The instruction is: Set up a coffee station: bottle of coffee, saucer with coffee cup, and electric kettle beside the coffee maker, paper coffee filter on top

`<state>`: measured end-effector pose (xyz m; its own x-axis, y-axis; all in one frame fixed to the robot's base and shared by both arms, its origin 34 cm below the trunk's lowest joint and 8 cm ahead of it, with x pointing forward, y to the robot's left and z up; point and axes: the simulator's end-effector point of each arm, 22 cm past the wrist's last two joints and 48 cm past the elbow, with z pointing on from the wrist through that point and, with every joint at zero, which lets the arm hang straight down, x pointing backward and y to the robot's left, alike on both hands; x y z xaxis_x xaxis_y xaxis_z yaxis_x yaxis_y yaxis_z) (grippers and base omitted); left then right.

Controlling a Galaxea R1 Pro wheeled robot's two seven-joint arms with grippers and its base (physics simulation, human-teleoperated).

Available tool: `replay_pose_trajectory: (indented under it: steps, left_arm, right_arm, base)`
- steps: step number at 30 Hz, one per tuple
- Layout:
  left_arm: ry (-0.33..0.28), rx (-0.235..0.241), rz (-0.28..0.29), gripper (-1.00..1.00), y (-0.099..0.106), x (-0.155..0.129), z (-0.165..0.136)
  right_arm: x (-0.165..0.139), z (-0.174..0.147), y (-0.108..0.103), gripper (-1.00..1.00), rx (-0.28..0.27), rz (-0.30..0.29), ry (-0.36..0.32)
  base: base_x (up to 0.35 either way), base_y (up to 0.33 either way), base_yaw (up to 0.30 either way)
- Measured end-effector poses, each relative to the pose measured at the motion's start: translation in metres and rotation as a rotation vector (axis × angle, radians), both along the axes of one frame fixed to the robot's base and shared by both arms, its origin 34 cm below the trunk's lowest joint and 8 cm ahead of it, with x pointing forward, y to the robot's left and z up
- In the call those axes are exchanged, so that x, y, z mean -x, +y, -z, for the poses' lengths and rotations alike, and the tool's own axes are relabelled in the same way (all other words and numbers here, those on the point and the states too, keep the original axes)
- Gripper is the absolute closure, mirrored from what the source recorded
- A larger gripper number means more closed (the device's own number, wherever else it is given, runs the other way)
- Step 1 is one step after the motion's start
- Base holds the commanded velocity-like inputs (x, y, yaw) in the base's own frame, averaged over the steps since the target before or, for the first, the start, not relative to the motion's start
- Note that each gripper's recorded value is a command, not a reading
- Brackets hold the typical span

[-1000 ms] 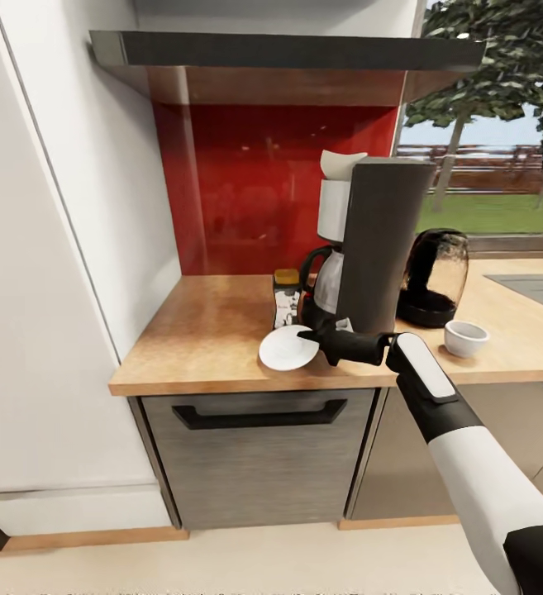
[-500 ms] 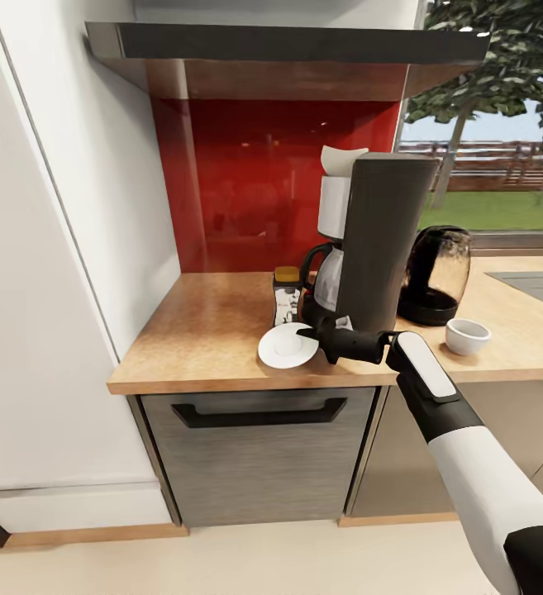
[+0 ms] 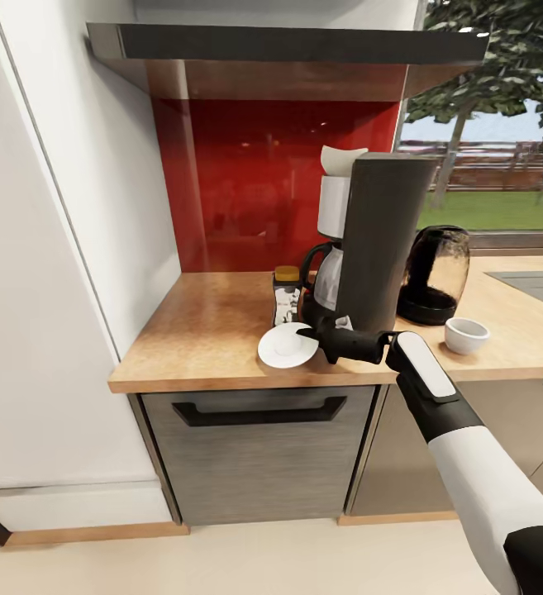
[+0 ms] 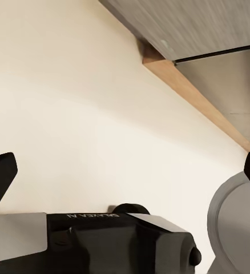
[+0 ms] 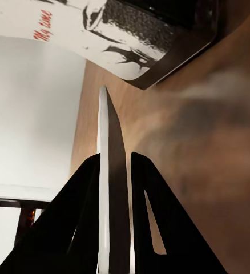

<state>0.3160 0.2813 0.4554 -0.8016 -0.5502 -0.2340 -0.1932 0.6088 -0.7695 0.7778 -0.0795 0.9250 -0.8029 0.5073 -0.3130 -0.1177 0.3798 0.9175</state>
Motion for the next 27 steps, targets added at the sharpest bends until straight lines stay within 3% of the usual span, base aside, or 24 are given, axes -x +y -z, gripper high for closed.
replay_pose_trajectory:
  steps: [3, 4, 27]
  left_arm:
    - [0.000, 0.000, 0.000, -1.00, 0.0000, 0.0000, 0.0000]
    - [0.000, 0.000, 0.000, -1.00, 0.0000, 0.0001, 0.0000]
    - [0.000, 0.000, 0.000, -1.00, 0.0000, -0.0001, 0.0000]
  right_arm:
    - [0.0000, 0.0000, 0.0000, 1.00, 0.000, 0.000, 0.000]
    - [0.0000, 0.0000, 0.0000, -1.00, 0.000, 0.000, 0.000]
    - [0.0002, -0.0009, 0.0017, -1.00, -0.026, -0.002, 0.011]
  base:
    - [0.000, 0.000, 0.000]
    - [0.000, 0.000, 0.000]
    - [-0.012, -0.026, 0.000]
